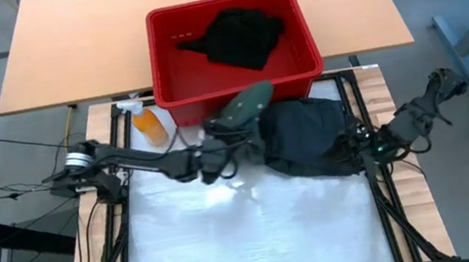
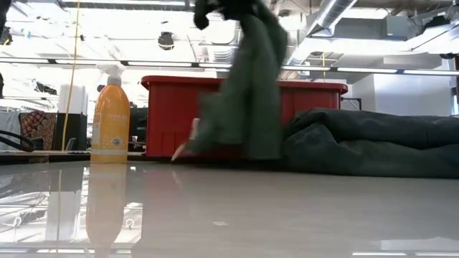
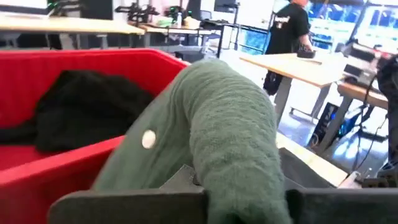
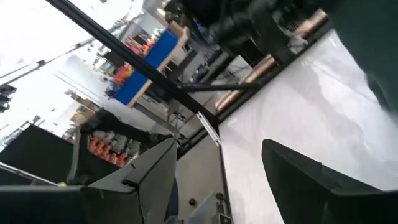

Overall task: Fold laundry
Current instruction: Stack the green shirt on top of the black shorts on the table

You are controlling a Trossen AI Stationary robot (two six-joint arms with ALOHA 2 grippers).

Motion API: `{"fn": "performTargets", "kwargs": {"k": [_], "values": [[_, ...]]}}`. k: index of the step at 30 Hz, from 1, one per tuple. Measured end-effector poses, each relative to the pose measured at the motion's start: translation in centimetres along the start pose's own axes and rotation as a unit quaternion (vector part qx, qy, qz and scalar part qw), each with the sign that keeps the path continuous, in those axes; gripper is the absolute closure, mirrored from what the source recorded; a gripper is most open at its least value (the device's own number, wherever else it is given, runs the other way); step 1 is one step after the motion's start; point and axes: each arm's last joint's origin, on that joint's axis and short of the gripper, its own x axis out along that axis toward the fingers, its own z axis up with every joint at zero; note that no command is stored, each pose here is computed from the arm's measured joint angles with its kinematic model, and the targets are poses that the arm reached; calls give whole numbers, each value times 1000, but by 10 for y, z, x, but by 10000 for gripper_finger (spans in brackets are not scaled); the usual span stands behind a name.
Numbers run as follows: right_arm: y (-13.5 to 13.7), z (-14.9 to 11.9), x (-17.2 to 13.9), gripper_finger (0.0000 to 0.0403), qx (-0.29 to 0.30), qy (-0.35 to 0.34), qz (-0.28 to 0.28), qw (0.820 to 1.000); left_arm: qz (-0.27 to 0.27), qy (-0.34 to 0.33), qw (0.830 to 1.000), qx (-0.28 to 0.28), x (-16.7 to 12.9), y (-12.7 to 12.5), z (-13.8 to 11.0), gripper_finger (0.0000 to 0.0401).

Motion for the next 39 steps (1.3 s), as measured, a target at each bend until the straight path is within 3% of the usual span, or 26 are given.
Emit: {"fn": "performTargets", "kwargs": {"k": [12,17,23,27,30,33,39], "values": [[5,20,-30,138,-22,-40,57,997,-63,-34,993,95,88,-88,-8,397],[14,31,-44,138,-45,-48,90,994,-90,-12,989,119,123,-116,-33,397],[18,34,-54,138,-57,-38,114,991,-116,29,992,48,143,-103,-84,397],[16,35,-58,138,-79,-35,116,989,-202,49,978,5,154,-98,-100,397],[13,34,-58,138,-85,-36,100,991,-281,64,957,-20,160,-99,-114,388],[10,33,-57,138,-93,-34,80,992,-327,76,942,-19,160,-101,-121,364],[7,32,-56,138,-102,-29,60,993,-354,86,931,-1,160,-101,-121,291]]}}
